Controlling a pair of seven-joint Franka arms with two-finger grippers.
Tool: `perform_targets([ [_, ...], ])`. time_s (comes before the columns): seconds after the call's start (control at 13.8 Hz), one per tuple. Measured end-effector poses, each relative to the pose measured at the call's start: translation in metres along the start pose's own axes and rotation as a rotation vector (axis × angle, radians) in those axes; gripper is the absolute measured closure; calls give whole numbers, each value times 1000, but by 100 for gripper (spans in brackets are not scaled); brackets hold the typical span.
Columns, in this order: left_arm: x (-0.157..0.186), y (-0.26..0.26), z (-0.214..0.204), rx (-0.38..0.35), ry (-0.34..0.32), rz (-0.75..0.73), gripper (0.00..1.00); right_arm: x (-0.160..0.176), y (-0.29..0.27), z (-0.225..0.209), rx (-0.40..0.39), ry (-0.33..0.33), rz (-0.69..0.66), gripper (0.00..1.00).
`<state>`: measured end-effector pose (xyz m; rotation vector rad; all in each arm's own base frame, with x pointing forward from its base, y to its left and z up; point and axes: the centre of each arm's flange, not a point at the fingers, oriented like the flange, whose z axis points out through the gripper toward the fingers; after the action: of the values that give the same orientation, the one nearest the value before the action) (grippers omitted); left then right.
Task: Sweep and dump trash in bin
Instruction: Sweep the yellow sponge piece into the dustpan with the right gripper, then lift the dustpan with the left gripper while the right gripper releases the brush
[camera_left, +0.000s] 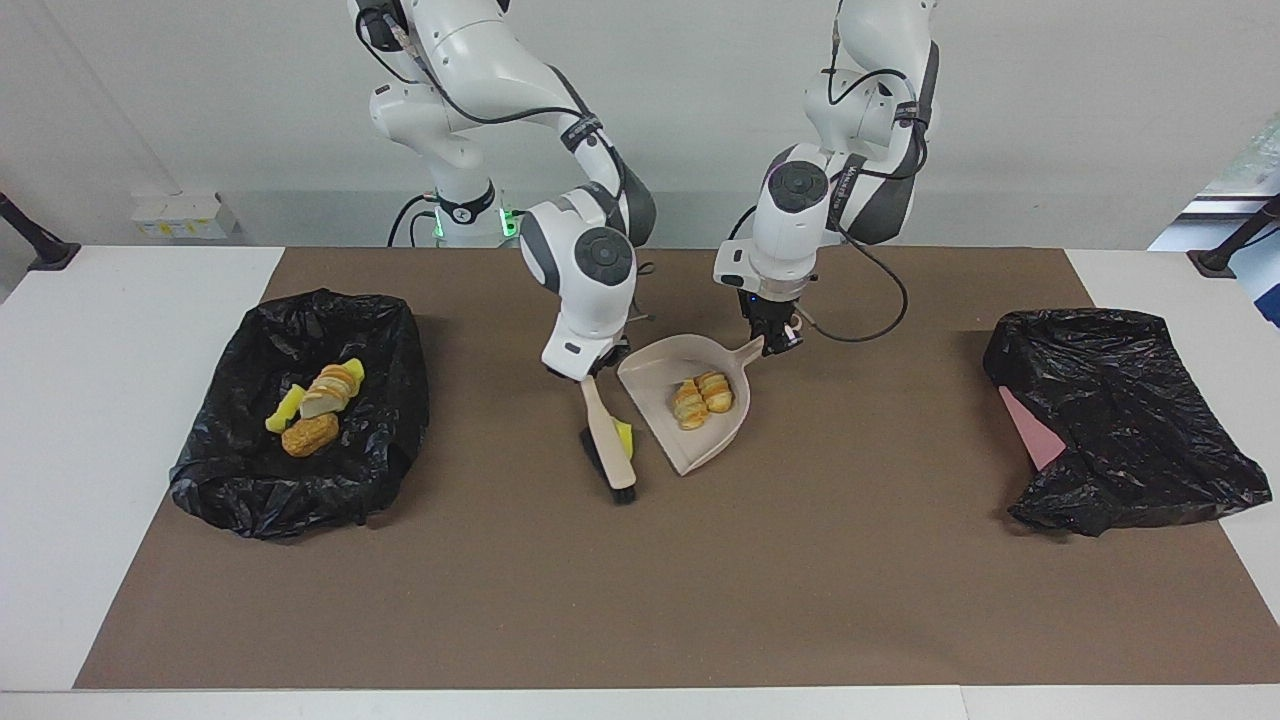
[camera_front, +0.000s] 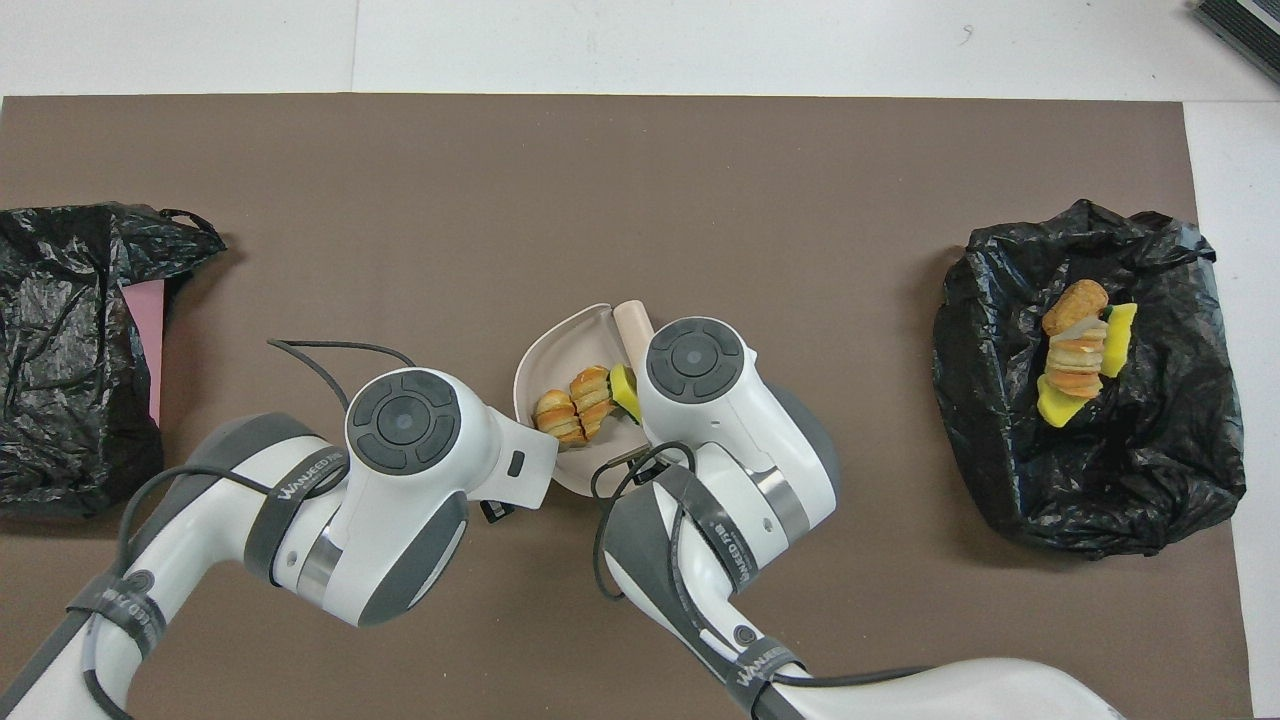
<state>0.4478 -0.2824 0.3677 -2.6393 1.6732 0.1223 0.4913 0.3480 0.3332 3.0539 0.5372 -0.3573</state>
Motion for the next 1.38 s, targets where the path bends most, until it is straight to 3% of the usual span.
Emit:
perform_targets([
  [0.22, 0, -1, 3, -2, -4, -2, 69, -7, -4, -6, 10, -24, 4, 74],
  [0.65, -3, -17, 5, 14, 28, -37, 69, -23, 1, -43, 17, -12, 23, 74],
  [1.38, -14, -58, 7, 7, 89, -146, 69, -52, -44, -56, -13, -26, 150, 74],
])
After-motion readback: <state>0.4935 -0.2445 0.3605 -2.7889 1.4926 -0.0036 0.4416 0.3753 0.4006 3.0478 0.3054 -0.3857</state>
